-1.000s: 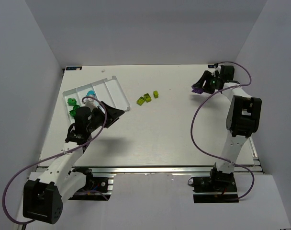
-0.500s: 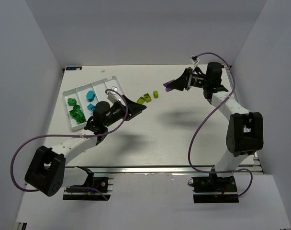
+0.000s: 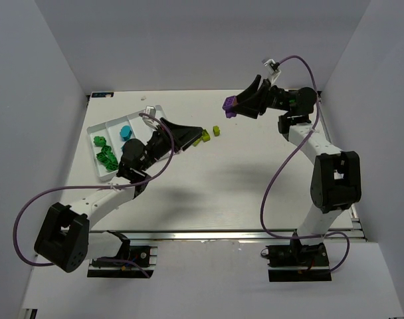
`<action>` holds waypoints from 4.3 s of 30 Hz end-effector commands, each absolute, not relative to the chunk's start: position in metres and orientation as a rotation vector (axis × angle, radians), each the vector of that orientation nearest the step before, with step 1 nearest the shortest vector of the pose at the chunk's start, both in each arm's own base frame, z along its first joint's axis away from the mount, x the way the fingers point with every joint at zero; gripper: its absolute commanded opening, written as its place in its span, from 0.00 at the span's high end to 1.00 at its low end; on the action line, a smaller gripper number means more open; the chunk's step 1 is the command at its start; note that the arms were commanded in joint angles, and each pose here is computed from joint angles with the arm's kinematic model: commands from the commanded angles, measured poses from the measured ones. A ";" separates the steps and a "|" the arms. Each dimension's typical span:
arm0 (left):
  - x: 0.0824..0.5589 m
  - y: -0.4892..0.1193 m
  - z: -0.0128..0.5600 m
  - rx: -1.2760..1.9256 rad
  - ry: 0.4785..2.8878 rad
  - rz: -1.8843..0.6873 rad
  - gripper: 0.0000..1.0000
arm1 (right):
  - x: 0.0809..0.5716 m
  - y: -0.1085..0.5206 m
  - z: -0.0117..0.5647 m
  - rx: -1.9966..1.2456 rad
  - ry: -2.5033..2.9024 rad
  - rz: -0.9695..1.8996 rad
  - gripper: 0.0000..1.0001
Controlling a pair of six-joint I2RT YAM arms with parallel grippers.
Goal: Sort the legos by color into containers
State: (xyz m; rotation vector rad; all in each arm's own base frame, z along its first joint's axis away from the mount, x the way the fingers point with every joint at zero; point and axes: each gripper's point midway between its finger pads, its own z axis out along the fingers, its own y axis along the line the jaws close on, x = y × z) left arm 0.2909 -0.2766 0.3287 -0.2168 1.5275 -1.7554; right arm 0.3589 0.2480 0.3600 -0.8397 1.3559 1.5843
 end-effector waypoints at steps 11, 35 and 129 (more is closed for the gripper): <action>0.307 -0.279 0.343 -0.117 1.638 -1.521 0.25 | 0.347 0.263 0.329 -1.143 1.300 1.104 1.00; 0.314 -0.318 0.276 0.186 1.974 -1.285 0.28 | 0.295 0.288 0.281 -1.592 1.123 0.794 1.00; 0.242 -0.292 0.265 0.549 1.649 -1.288 0.94 | 0.233 0.279 0.248 -1.582 1.251 1.309 0.11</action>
